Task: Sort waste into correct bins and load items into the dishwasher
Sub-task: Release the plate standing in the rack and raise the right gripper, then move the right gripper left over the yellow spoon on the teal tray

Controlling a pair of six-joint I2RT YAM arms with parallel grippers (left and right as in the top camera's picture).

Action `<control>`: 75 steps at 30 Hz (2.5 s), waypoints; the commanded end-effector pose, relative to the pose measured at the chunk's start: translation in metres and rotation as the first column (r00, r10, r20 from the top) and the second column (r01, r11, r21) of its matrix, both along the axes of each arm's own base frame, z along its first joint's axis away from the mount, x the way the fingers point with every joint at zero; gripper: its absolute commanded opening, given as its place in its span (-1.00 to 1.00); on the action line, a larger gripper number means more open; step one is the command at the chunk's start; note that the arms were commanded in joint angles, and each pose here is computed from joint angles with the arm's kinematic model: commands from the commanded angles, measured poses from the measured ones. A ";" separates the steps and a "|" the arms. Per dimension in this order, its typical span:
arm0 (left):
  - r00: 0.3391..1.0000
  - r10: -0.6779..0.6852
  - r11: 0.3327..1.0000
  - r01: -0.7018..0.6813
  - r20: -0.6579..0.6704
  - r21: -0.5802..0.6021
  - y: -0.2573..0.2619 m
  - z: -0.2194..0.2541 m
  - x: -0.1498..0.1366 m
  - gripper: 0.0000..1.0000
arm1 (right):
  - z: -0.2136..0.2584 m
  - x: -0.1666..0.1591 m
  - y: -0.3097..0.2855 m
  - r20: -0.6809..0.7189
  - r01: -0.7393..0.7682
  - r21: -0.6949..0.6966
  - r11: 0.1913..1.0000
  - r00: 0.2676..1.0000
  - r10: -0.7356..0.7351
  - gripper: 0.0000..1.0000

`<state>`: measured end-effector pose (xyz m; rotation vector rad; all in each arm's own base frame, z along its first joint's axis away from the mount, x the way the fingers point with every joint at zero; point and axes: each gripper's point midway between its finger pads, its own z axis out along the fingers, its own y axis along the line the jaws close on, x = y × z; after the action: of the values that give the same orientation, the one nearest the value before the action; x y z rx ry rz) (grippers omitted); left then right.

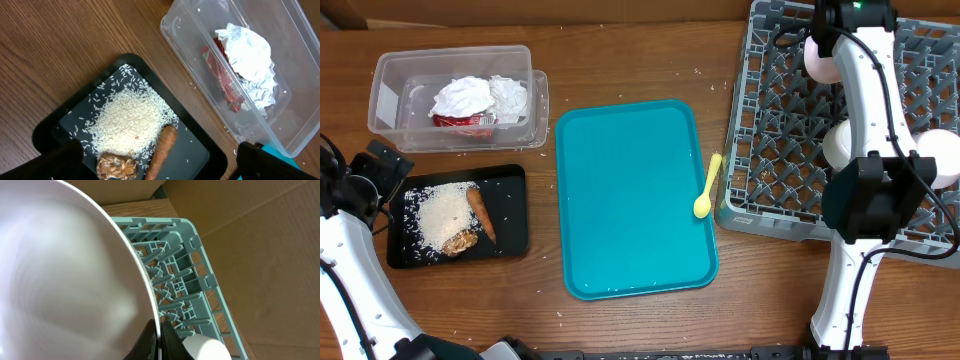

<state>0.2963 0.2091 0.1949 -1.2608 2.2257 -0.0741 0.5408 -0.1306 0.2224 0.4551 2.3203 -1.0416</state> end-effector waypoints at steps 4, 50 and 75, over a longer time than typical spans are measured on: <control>1.000 0.014 1.000 -0.014 0.002 0.002 0.003 0.001 0.000 1.00 | 0.013 0.000 0.020 0.016 -0.036 -0.008 0.999 0.999 0.036 -0.92; 1.000 0.014 1.000 -0.014 0.002 0.002 0.003 0.001 0.000 0.99 | -0.141 -0.112 0.224 -0.343 0.091 0.817 0.570 0.871 0.353 0.15; 1.000 0.014 1.000 -0.014 0.002 0.002 0.003 0.001 0.000 1.00 | -0.139 -0.119 0.158 -0.458 0.025 0.660 0.751 0.805 0.376 -0.39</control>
<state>0.2963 0.2091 0.1949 -1.2612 2.2255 -0.0742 0.4142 0.0822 0.0828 0.0620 3.2243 -0.0086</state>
